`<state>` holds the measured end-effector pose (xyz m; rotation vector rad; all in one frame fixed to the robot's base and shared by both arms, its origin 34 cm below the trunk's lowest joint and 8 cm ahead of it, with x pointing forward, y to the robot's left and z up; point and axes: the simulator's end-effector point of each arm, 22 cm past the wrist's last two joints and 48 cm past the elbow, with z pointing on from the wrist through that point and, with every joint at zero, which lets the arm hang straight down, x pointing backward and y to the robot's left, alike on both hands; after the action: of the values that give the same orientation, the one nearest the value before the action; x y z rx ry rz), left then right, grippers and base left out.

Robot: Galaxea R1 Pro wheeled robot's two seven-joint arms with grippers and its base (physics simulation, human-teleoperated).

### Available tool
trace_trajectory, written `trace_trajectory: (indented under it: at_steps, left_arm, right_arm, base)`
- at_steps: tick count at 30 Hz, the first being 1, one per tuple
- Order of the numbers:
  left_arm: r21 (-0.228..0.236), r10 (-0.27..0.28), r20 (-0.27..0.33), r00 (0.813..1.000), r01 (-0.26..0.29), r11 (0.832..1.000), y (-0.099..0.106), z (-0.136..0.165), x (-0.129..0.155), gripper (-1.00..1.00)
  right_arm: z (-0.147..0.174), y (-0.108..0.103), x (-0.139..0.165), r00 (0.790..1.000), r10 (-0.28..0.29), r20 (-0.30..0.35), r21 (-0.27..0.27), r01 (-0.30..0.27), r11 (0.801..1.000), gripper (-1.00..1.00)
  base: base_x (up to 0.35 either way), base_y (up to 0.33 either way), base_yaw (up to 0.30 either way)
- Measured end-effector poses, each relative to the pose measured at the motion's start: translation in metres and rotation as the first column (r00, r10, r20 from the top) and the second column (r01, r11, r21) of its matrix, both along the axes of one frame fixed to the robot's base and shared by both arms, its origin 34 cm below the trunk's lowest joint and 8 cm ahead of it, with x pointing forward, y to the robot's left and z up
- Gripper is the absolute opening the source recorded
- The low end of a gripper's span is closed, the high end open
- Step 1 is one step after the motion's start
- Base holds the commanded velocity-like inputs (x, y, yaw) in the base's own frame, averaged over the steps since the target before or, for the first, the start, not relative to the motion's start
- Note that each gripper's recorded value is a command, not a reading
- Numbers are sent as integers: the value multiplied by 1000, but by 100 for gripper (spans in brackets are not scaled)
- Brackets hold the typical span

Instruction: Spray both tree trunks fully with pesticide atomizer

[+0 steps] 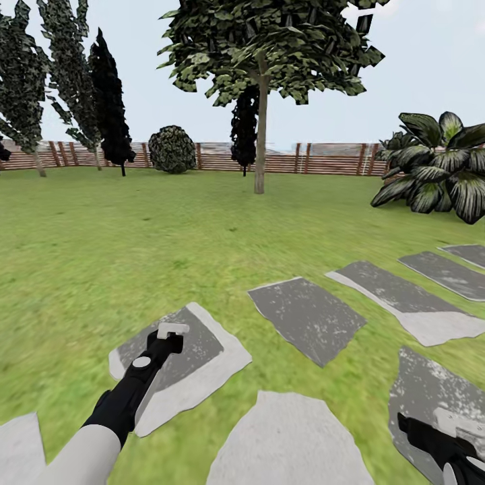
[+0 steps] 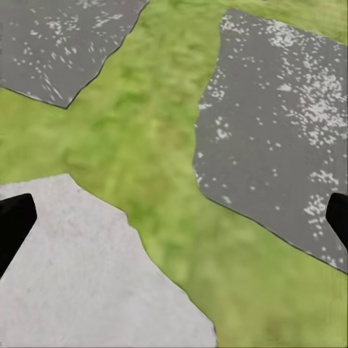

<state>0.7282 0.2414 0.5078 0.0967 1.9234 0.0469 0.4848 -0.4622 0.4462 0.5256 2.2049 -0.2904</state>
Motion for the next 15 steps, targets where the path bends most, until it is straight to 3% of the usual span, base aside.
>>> trace_trajectory:
  at_steps: [15]
  left_arm:
    - [0,-1,0,1000,1,1000,0,0,0,-100]
  right_arm:
    - [0,0,0,1000,0,0,0,0,1000,100]
  base:
    - [329,0,0]
